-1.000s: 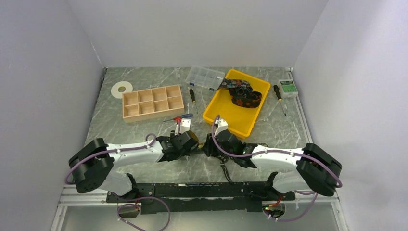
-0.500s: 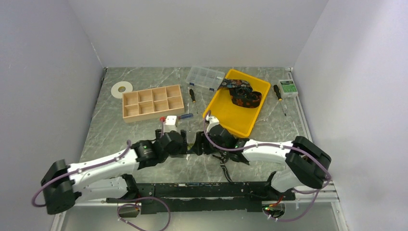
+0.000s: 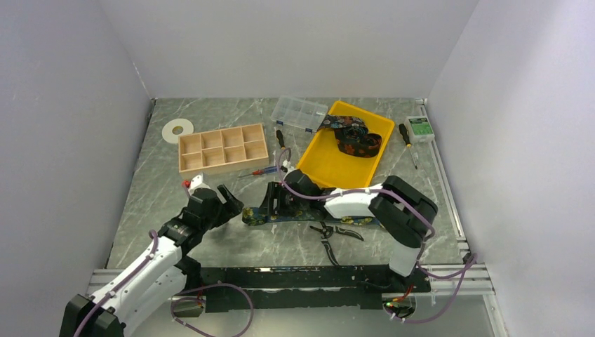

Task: Roll the ties
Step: Roll the tie at the center of the board.

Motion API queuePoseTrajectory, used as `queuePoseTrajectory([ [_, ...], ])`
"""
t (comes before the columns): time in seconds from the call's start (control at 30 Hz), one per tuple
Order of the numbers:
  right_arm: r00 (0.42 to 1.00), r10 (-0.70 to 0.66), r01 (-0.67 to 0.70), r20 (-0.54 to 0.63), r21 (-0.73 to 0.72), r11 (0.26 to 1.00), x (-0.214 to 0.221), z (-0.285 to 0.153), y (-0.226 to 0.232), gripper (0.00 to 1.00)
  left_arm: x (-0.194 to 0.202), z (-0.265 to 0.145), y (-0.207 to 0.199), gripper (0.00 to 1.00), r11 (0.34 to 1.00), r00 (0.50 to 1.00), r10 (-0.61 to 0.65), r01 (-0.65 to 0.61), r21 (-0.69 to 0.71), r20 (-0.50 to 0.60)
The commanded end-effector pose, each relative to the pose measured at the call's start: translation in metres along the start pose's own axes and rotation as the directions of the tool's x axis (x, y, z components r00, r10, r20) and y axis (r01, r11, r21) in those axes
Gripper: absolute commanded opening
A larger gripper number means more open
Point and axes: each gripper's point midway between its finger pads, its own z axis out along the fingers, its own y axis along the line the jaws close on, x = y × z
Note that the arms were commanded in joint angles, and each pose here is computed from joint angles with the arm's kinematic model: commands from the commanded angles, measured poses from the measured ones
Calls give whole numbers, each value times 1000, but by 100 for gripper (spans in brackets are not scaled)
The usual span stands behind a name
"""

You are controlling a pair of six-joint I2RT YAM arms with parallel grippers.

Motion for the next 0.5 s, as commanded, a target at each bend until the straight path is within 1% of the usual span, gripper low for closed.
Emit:
queuePoseTrajectory([
  [0.0,997,78,-79,-12,-95,992,-11,10,26,66,-5,0,-21,82,992,998,-59,60,108,-15],
  [0.13,994,105,-107,-33,-87,990,-8,20,23,64,-5,3,-14,81,993,998,-68,68,91,-8],
  [0.2,993,113,-116,-41,-89,989,-6,24,22,60,-3,5,-13,80,993,998,-67,68,93,-11],
  [0.3,992,119,-123,-47,-108,987,-5,28,24,50,-1,7,-13,79,993,998,-66,67,99,-18],
  [0.33,992,118,-123,-49,-112,986,-5,29,24,43,0,8,-13,78,993,998,-65,67,99,-20],
  [0.37,992,116,-121,-50,-119,986,-5,29,25,38,0,8,-12,78,993,998,-64,65,98,-22],
  [0.47,994,103,-108,-40,-136,985,-5,29,26,28,2,9,-11,77,993,998,-61,64,99,-26],
])
